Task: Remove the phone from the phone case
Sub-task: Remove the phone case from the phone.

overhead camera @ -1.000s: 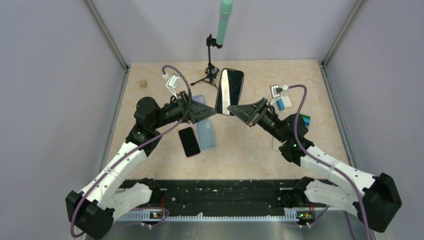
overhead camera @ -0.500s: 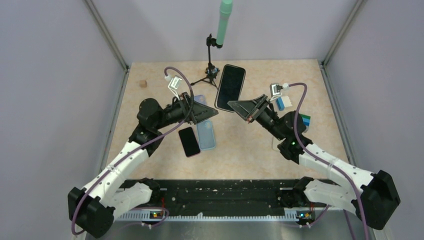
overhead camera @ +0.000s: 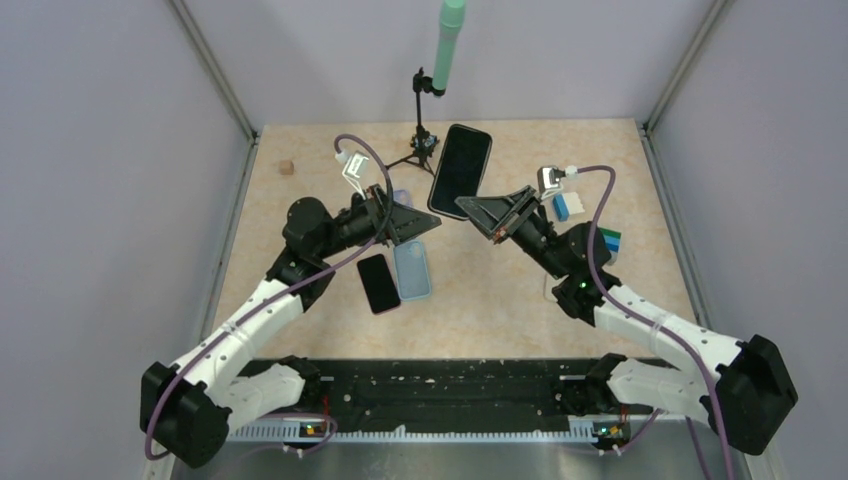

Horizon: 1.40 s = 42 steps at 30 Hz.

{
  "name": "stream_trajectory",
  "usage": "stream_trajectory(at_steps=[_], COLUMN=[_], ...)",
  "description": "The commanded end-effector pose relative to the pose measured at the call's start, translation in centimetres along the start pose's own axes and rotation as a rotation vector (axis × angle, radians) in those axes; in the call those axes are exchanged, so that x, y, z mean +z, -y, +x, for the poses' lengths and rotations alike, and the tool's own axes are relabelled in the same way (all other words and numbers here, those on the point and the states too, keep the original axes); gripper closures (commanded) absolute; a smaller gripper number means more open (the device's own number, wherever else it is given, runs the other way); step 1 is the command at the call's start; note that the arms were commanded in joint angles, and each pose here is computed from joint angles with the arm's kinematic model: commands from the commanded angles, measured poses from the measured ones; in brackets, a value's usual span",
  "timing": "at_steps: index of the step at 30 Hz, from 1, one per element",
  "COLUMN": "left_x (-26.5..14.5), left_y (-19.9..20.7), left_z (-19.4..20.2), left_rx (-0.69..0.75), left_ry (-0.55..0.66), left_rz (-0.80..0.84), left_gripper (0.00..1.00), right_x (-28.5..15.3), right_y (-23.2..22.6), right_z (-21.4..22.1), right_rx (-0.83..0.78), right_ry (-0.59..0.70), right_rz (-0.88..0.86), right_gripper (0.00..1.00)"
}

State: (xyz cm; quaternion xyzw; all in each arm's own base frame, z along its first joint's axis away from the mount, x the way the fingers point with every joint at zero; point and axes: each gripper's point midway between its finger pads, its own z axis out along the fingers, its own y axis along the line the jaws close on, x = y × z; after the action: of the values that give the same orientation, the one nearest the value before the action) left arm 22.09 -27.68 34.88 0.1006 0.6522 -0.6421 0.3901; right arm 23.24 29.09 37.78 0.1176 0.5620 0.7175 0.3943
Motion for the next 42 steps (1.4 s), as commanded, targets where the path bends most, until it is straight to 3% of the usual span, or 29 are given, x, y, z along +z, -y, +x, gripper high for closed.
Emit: stream_trajectory(at_steps=[1, 5, 9, 23, 33, 38, 42], left_x=[0.4, 0.7, 1.0, 2.1, 2.2, 2.2, 2.3], left_y=[1.1, 1.4, 1.2, 0.8, 0.5, 0.5, 0.4], left_z=[-1.1, -1.1, -0.9, -1.3, -1.0, -1.1, -1.6], left_rx=[0.035, 0.042, 0.039, 0.003, 0.007, 0.009, 0.007], left_ry=[0.052, 0.053, 0.053, 0.137, 0.150, 0.156, 0.180], left_rz=[0.050, 0.065, 0.061, 0.081, 0.072, 0.070, 0.056], left_gripper=[0.58, 0.48, 0.46, 0.50, 0.63, 0.63, 0.56], right_x=[0.1, 0.1, 0.1, 0.0, -0.7, -0.7, -0.7], right_y=[-5.0, -4.8, -5.0, -4.6, -5.3, -5.4, -5.5], right_z=[-1.7, -1.7, -1.6, -1.3, -1.8, -1.8, -1.6], right_rx=[0.016, 0.036, 0.057, 0.111, 0.120, 0.119, 0.120], right_ry=[0.057, 0.057, 0.050, 0.043, 0.065, 0.065, 0.055], right_rz=[-0.169, -0.168, -0.181, -0.201, -0.224, -0.225, -0.229], right_gripper=[1.00, 1.00, 1.00, 1.00, 1.00, 1.00, 1.00])
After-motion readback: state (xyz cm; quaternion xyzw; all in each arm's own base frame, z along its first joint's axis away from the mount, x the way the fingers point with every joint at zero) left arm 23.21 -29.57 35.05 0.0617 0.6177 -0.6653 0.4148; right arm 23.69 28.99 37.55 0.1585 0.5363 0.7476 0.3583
